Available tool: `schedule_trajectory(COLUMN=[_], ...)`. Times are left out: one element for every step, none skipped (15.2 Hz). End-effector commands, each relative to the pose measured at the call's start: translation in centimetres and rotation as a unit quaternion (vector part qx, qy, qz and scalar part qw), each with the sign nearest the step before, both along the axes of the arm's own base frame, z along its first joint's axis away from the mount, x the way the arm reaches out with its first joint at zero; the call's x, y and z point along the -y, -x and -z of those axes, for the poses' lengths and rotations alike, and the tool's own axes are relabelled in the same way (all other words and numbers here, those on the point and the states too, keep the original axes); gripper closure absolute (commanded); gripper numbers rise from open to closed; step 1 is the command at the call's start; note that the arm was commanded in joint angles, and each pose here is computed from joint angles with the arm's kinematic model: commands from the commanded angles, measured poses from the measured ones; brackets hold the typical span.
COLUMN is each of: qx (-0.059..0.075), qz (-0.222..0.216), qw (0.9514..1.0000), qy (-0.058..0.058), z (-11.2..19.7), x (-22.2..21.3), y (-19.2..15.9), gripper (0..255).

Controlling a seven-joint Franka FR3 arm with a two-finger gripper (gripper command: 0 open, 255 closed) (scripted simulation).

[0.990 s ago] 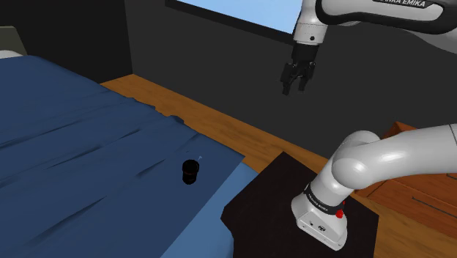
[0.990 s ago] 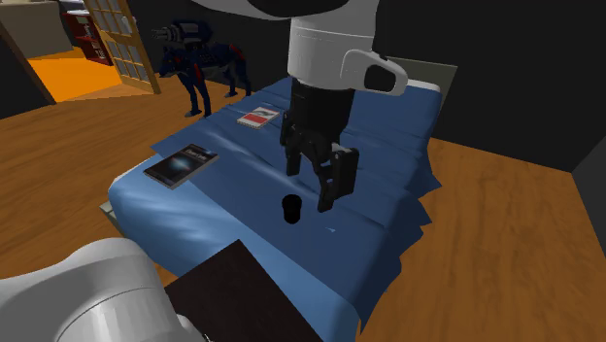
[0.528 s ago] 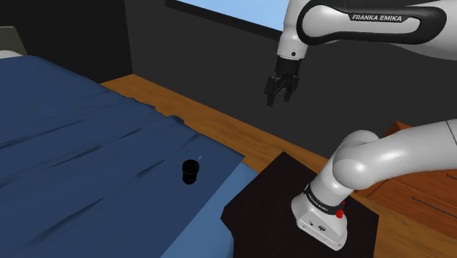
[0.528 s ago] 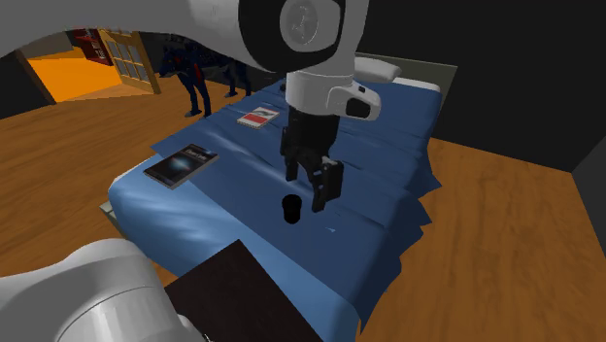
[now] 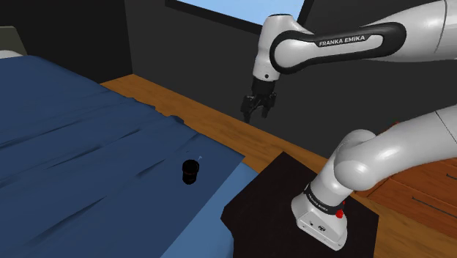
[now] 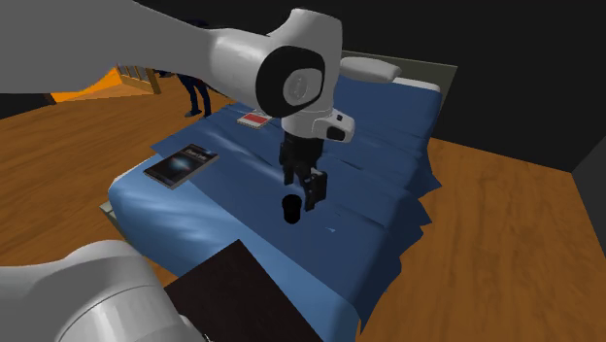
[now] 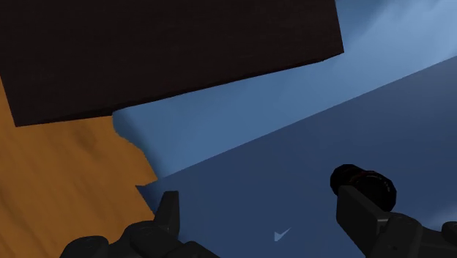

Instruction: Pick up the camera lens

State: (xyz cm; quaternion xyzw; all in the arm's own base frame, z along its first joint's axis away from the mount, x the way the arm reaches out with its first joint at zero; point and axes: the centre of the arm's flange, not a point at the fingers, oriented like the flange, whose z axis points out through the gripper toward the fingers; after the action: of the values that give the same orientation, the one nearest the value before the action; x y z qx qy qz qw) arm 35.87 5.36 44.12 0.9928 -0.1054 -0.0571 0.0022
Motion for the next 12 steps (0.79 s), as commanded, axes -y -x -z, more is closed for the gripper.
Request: schedule_trajectory(qx=[0.005,0.006,0.008,0.010,0.012,0.013,0.015,0.017,0.019,0.021,0.022,0.024], qz=[0.001,0.001,0.001,0.002,0.002,0.002,0.002,0.002,0.003,0.003,0.003,0.003], qw=[1.0000,1.0000,1.0000,0.9999,0.9999,0.9999,0.9999,0.9998,0.9998,0.9998,0.9997,0.9997], qy=[-0.001,-0.002,-0.002,-0.003,-0.003,-0.003,-0.004,-0.004,-0.005,-0.005,-0.005,-0.006], z=[2.2,3.1,4.1,5.0,6.0,6.9,7.9,8.8,9.7,10.7,11.6,12.5], x=[-1.5,-2.2,-2.9,-3.6,-4.3,-5.1,-5.8,-6.5,-7.2,-7.9,-8.7,-9.4], y=[-1.2,-1.7,-2.2,-2.7,-3.2,-3.7,-4.2,-4.7,-5.2,-5.7,-6.2,-6.7], gripper=[0,0,0,0,0,0,0,0,0,0,0,0])
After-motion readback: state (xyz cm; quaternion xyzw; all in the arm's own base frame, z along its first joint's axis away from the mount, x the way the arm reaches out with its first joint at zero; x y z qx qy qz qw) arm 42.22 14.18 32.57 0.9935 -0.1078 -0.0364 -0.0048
